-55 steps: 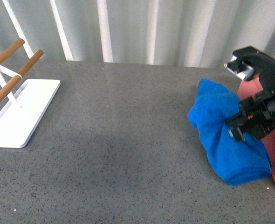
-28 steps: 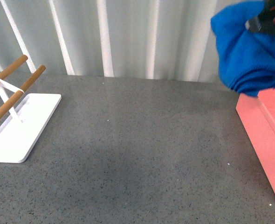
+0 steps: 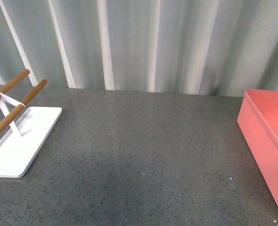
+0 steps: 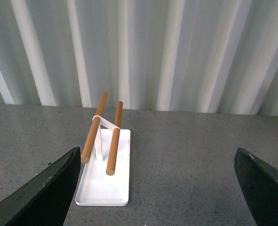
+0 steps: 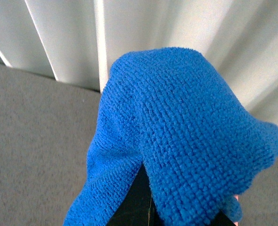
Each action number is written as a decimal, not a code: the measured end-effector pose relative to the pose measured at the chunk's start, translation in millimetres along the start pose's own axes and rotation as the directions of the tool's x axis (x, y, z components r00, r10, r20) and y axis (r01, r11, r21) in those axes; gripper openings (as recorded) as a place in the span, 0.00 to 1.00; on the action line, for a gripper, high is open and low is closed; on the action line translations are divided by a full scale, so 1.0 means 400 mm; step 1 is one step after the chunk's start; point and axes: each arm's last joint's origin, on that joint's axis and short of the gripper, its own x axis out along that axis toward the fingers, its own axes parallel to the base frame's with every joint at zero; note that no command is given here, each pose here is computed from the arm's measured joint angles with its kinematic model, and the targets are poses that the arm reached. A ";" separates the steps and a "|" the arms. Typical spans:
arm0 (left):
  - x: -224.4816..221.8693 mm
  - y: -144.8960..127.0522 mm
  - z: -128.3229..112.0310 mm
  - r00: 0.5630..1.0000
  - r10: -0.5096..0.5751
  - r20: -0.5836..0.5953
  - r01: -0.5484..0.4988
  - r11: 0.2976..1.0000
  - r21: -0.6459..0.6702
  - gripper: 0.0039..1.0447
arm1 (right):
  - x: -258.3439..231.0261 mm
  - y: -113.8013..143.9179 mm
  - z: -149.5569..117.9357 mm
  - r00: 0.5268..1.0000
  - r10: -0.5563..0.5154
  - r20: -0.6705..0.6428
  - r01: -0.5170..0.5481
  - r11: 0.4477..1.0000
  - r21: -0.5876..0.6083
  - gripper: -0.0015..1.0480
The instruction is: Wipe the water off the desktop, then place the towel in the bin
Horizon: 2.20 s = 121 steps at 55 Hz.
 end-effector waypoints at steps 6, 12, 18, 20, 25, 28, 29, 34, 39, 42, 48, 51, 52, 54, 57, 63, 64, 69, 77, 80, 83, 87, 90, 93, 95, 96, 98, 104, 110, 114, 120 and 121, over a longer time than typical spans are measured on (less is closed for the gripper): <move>0.000 0.000 0.000 1.000 0.000 0.000 0.000 1.000 0.000 0.94 | 0.018 -0.018 -0.079 0.996 0.013 -0.086 -0.010 0.999 0.036 0.04; 0.000 0.000 0.000 1.000 0.000 0.000 0.000 1.000 0.000 0.94 | 0.051 -0.037 -0.123 0.989 0.008 -0.147 0.003 0.998 0.071 0.04; 0.000 0.000 0.000 1.000 0.000 0.000 0.000 1.000 0.000 0.94 | 0.105 -0.065 -0.169 0.969 0.003 -0.248 0.030 0.991 0.128 0.04; 0.000 0.000 0.000 1.000 0.000 0.000 0.000 1.000 0.000 0.94 | 0.124 -0.079 -0.181 0.958 0.000 -0.286 0.043 0.989 0.143 0.04; 0.000 0.000 0.000 1.000 0.000 0.000 0.000 1.000 0.000 0.94 | 0.172 -0.114 -0.201 0.927 -0.037 -0.373 0.108 0.980 0.169 0.04; 0.000 0.000 0.000 1.000 0.000 0.000 0.000 1.000 0.000 0.94 | 0.194 -0.129 -0.211 0.904 -0.064 -0.422 0.145 0.976 0.163 0.04; 0.000 0.000 0.000 1.000 0.000 0.000 0.000 1.000 0.000 0.94 | 0.197 -0.131 -0.212 0.900 -0.068 -0.431 0.151 0.975 0.162 0.04; 0.000 0.000 0.000 1.000 0.000 0.000 0.000 1.000 0.000 0.94 | 0.217 -0.142 -0.216 0.875 -0.057 -0.480 0.158 0.973 0.171 0.04; 0.000 0.000 0.000 1.000 0.000 0.000 0.000 1.000 0.000 0.94 | 0.222 -0.155 -0.188 0.866 -0.076 -0.494 0.182 0.969 0.169 0.04; 0.000 0.000 0.000 1.000 0.000 0.000 0.000 1.000 0.000 0.94 | 0.222 -0.164 -0.163 0.866 -0.089 -0.492 0.193 0.967 0.166 0.04; 0.000 0.000 0.000 1.000 0.000 0.000 0.000 1.000 0.000 0.94 | 0.213 -0.176 -0.122 0.868 -0.105 -0.485 0.208 0.965 0.163 0.04; 0.000 0.000 0.000 1.000 0.000 0.000 0.000 1.000 0.000 0.94 | 0.210 -0.178 -0.113 0.866 -0.110 -0.488 0.213 0.964 0.161 0.08; 0.000 0.000 0.000 1.000 0.000 0.000 0.000 1.000 0.000 0.94 | 0.210 -0.178 -0.112 0.865 -0.109 -0.489 0.213 0.964 0.162 0.09; 0.000 0.000 0.000 1.000 0.000 0.000 0.000 1.000 0.000 0.94 | 0.208 -0.180 -0.113 0.862 -0.107 -0.496 0.214 0.963 0.164 0.15; 0.000 0.000 0.000 1.000 0.000 0.000 0.000 1.000 0.000 0.94 | 0.206 -0.184 -0.120 0.852 -0.110 -0.512 0.223 0.961 0.165 0.23; 0.000 0.000 0.000 1.000 0.000 0.000 0.000 1.000 0.000 0.94 | 0.206 -0.192 -0.140 0.838 -0.108 -0.535 0.233 0.957 0.172 0.40; 0.000 0.000 0.000 1.000 0.000 0.000 0.000 1.000 0.000 0.94 | 0.206 -0.192 -0.144 0.835 -0.108 -0.540 0.234 0.957 0.170 0.44; 0.000 0.000 0.000 1.000 0.000 0.000 0.000 1.000 0.000 0.94 | 0.205 -0.193 -0.163 0.824 -0.104 -0.557 0.235 0.957 0.169 0.60; 0.000 0.000 0.000 1.000 0.000 0.000 0.000 1.000 0.000 0.94 | 0.210 -0.189 -0.170 0.830 -0.103 -0.549 0.230 0.959 0.168 0.87; 0.000 0.000 0.000 1.000 0.000 0.000 0.000 1.000 0.000 0.94 | 0.213 -0.185 -0.162 0.847 -0.092 -0.523 0.215 0.960 0.179 0.95; 0.000 0.000 0.000 1.000 0.000 0.000 0.000 1.000 0.000 0.94 | 0.214 -0.180 -0.149 0.871 -0.072 -0.486 0.188 0.963 0.195 0.94; 0.000 0.000 0.000 1.000 0.000 0.000 0.000 1.000 0.000 0.94 | 0.206 -0.173 -0.118 0.908 -0.060 -0.414 0.162 0.963 0.216 0.93; 0.000 0.000 0.000 1.000 0.000 0.000 0.000 1.000 0.000 0.94 | 0.186 -0.166 -0.081 0.941 -0.060 -0.334 0.143 0.963 0.229 0.93; 0.000 0.000 0.000 1.000 0.000 0.000 0.000 1.000 0.000 0.94 | 0.164 -0.158 -0.055 0.956 -0.089 -0.281 0.152 0.965 0.213 0.93; 0.000 0.000 0.000 1.000 0.000 0.000 0.000 1.000 0.000 0.94 | 0.135 -0.147 -0.028 0.970 -0.115 -0.216 0.159 0.968 0.195 0.93; 0.000 0.000 0.000 1.000 0.000 0.000 0.000 1.000 0.000 0.94 | 0.127 -0.144 -0.022 0.972 -0.122 -0.200 0.161 0.968 0.191 0.93; 0.000 0.000 0.000 1.000 0.000 0.000 0.000 1.000 0.000 0.94 | 0.091 -0.130 0.002 0.980 -0.152 -0.129 0.173 0.970 0.169 0.93; 0.000 0.000 0.000 1.000 0.000 0.000 0.000 1.000 0.000 0.94 | -0.021 -0.081 0.047 0.960 -0.265 0.086 0.256 0.961 0.107 0.93; 0.000 0.000 0.000 1.000 0.000 0.000 0.000 1.000 0.000 0.94 | -0.141 -0.017 0.040 0.867 -0.370 0.334 0.359 0.928 0.096 0.93; 0.000 0.000 0.000 1.000 0.000 0.000 0.000 1.000 0.000 0.94 | -0.188 0.022 0.007 0.835 -0.374 0.403 0.368 0.925 0.096 0.93; 0.000 0.000 0.000 1.000 0.000 0.000 0.000 1.000 0.000 0.94 | -0.225 0.081 -0.070 0.841 -0.347 0.415 0.343 0.935 0.087 0.93; 0.000 0.000 0.000 1.000 0.000 0.000 0.000 1.000 0.000 0.94 | -0.229 0.093 -0.088 0.843 -0.343 0.414 0.341 0.936 0.081 0.93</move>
